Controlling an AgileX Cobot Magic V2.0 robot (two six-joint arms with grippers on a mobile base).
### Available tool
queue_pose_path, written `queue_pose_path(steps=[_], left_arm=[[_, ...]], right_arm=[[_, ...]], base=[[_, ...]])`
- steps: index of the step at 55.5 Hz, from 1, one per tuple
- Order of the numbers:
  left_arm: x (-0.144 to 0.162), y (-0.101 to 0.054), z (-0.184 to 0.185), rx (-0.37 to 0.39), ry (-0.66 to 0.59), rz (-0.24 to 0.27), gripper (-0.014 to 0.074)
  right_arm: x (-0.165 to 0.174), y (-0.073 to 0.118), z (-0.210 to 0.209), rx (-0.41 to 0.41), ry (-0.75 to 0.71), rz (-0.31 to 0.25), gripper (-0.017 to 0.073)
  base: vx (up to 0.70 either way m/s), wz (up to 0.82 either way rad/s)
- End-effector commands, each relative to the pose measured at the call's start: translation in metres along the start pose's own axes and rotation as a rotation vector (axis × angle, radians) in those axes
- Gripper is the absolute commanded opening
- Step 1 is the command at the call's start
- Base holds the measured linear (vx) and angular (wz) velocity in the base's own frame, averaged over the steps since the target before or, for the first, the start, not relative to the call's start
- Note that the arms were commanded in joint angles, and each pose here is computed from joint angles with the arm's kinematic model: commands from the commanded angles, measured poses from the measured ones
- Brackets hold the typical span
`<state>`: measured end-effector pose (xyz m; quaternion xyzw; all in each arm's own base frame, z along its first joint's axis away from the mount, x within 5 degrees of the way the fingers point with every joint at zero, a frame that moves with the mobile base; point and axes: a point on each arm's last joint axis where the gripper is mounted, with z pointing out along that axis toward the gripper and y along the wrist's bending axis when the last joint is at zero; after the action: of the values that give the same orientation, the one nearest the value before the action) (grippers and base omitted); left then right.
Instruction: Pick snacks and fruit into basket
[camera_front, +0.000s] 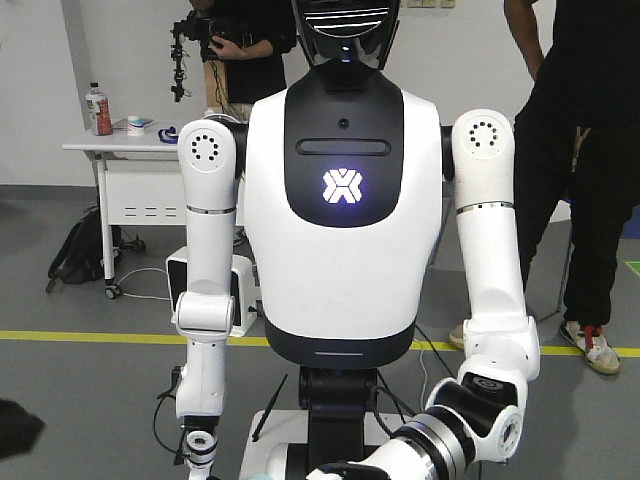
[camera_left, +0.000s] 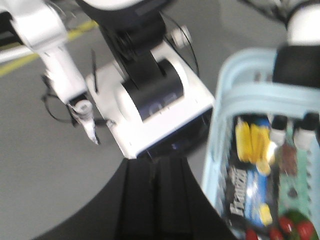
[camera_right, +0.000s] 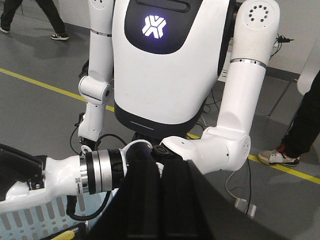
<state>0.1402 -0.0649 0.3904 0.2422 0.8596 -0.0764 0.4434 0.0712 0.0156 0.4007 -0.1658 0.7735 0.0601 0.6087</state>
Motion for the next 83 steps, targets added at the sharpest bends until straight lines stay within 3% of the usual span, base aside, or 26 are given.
queue_pose_path(steps=[1,8,15,29,62,67,72,83], left_arm=[[-0.007,0.005,-0.033,-0.080,-0.263,-0.074,-0.0002],[0.021,0.007,-0.052,-0.145,-0.409,-0.110,-0.0002],[0.055,0.004,-0.060,-0.151,-0.534,-0.143,0.0000],[0.108,-0.004,-0.050,-0.134,-0.603,-0.149,0.0001],[0.114,-0.004,-0.048,-0.139,-0.579,-0.153,0.0001],[0.115,-0.004,-0.048,-0.142,-0.573,-0.184,0.0001],[0.119,-0.003,-0.048,-0.204,-0.576,-0.184,0.0001],[0.148,-0.005,-0.034,-0.323,-0.728,-0.199,0.0001]], right_arm=[[-0.014,-0.001,-0.003,0.000,-0.094,-0.019,-0.0007],[-0.014,-0.001,-0.003,0.000,-0.094,-0.026,-0.0007],[-0.014,-0.001,-0.003,0.001,-0.096,-0.046,-0.0007],[-0.013,-0.002,-0.003,0.015,-0.077,-0.050,-0.0007],[-0.012,-0.002,-0.003,0.016,-0.075,-0.051,-0.0007],[-0.012,-0.002,-0.003,0.017,-0.075,-0.051,-0.0007],[-0.012,-0.003,-0.003,0.018,-0.075,-0.052,-0.0007],[-0.012,-0.003,-0.003,0.018,-0.075,-0.052,-0.0007]], base=[[0.00,0.00],[0.00,0.00],[0.00,0.00],[0.00,0.00],[0.00,0.00],[0.00,0.00],[0.00,0.00],[0.00,0.00]])
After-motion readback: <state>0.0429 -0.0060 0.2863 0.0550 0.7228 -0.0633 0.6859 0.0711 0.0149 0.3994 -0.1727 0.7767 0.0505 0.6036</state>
